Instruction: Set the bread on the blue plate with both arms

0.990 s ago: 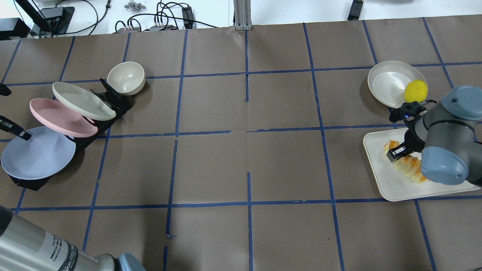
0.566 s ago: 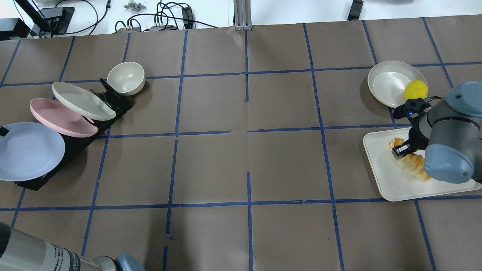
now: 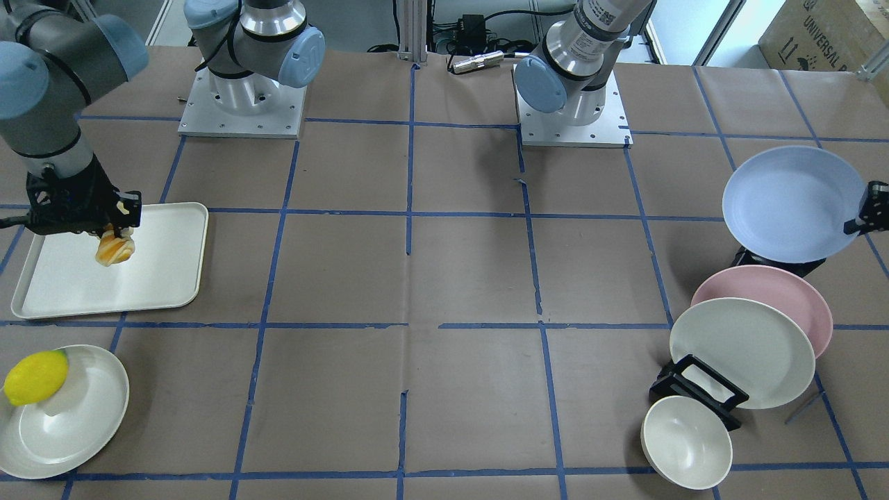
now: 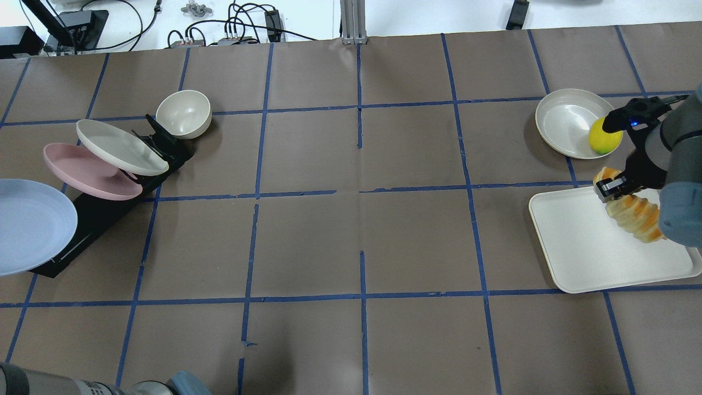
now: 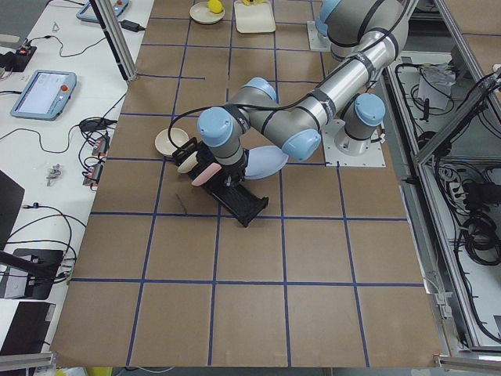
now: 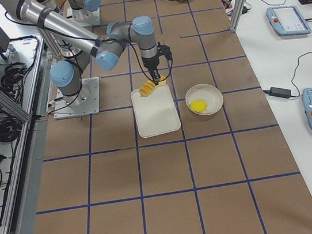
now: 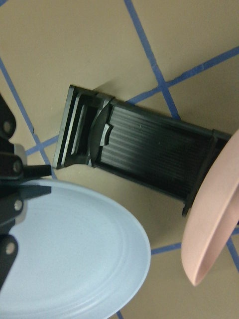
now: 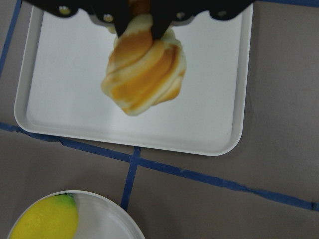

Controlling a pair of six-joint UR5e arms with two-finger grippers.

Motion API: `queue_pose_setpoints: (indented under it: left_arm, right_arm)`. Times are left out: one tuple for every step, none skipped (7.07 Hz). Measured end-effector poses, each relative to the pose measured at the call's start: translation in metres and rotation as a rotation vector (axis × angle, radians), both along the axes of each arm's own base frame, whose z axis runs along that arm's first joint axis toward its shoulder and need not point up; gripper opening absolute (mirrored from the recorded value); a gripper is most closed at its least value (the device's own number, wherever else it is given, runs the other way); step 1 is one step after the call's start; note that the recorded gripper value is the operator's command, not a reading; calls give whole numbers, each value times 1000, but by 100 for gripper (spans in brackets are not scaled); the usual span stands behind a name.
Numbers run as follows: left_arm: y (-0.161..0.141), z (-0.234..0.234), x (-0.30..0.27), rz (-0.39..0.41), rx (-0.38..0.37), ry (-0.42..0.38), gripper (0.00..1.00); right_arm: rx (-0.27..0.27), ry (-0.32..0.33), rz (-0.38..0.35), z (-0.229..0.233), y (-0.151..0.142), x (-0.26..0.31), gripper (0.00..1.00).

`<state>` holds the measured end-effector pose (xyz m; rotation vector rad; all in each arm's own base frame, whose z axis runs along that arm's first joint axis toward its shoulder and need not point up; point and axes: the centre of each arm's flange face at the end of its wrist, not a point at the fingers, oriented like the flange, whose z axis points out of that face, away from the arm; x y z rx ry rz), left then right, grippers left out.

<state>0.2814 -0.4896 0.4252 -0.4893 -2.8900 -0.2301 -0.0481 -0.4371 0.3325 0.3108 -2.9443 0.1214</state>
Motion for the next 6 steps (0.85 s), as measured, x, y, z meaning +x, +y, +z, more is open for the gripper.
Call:
queue_pose_setpoints:
  left_arm:
    - [-8, 21, -55, 6, -15, 11, 7]
    - [-18, 40, -120, -3, -27, 1, 7]
    - [-26, 50, -178, 4, -28, -17, 7]
    - [-33, 51, -221, 29, -29, -3, 7]
    - [-40, 44, -254, 68, -39, 70, 7]
    - [-46, 30, -285, 107, -55, 143, 7]
  right_arm:
    - [-20, -7, -63, 15, 4, 31, 9]
    - [-18, -40, -119, 30, 7, 60, 8]
    - [14, -96, -170, 51, 5, 78, 8]
    - [65, -145, -229, 70, 3, 88, 8]
    - [120, -170, -266, 78, 1, 92, 8]
    - [165, -176, -275, 77, -2, 97, 8]
